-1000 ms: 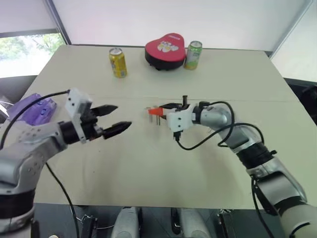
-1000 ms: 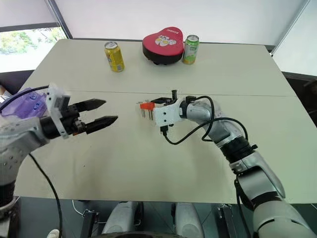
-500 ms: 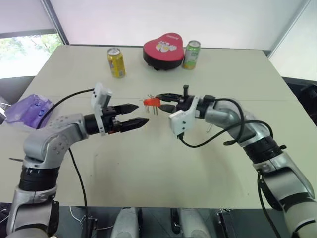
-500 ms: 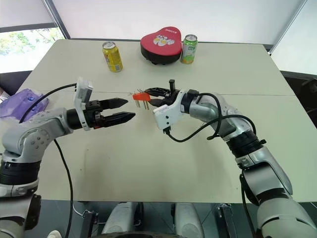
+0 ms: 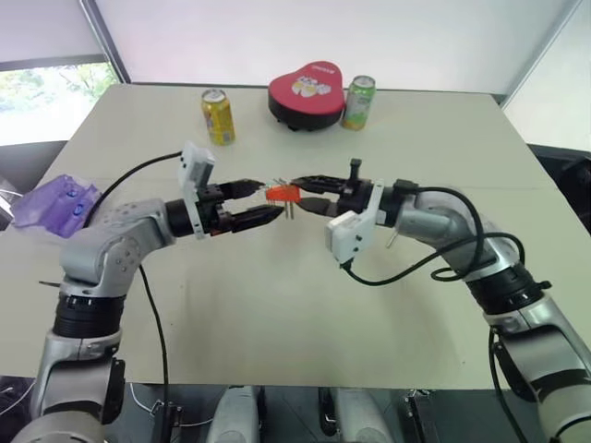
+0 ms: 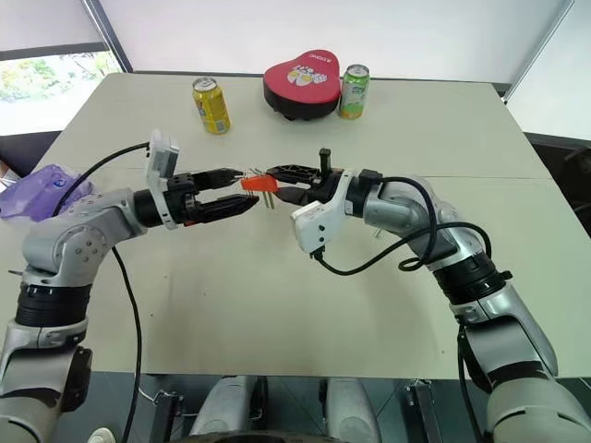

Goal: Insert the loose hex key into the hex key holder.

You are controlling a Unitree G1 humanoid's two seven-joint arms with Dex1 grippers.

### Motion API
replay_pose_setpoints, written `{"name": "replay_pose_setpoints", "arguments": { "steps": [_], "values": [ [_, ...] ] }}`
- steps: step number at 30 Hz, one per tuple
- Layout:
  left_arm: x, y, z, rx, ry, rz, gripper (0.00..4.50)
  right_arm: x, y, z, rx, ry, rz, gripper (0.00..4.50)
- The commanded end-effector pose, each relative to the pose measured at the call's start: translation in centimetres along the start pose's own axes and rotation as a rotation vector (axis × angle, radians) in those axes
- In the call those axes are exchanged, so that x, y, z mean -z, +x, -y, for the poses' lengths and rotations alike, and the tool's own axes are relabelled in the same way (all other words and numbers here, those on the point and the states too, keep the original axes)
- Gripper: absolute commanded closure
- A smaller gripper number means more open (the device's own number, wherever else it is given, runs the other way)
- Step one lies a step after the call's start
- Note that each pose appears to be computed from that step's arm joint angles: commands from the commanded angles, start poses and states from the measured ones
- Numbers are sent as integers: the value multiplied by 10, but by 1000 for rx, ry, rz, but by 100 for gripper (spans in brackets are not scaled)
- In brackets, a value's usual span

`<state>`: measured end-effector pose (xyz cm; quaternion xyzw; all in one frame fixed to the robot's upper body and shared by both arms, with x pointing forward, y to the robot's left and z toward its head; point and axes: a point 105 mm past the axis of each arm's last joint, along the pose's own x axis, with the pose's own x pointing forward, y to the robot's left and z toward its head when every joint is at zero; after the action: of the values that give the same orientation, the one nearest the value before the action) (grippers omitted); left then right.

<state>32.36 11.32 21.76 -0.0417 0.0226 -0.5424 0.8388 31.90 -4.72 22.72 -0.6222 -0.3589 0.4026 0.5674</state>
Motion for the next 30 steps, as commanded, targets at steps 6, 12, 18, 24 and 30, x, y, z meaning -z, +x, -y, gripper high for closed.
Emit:
{"name": "replay_pose_setpoints", "arguments": {
  "steps": [6, 12, 18, 24, 30],
  "values": [
    [-14, 4, 5, 30, 36, 50, 0, -7, -7, 21, 61, -22, 28, 352],
    [-14, 6, 6, 38, 28, 62, 0, -8, -8, 22, 60, -17, 31, 352],
    [-13, 11, 9, 48, 12, 86, 181, -10, -9, 23, 61, -12, 36, 352],
    [-14, 15, 11, 56, 7, 99, 447, -11, -11, 22, 56, -10, 32, 352],
    [-13, 17, 12, 58, 13, 100, 447, -13, -12, 16, 31, 2, 33, 352]
  ]
}}
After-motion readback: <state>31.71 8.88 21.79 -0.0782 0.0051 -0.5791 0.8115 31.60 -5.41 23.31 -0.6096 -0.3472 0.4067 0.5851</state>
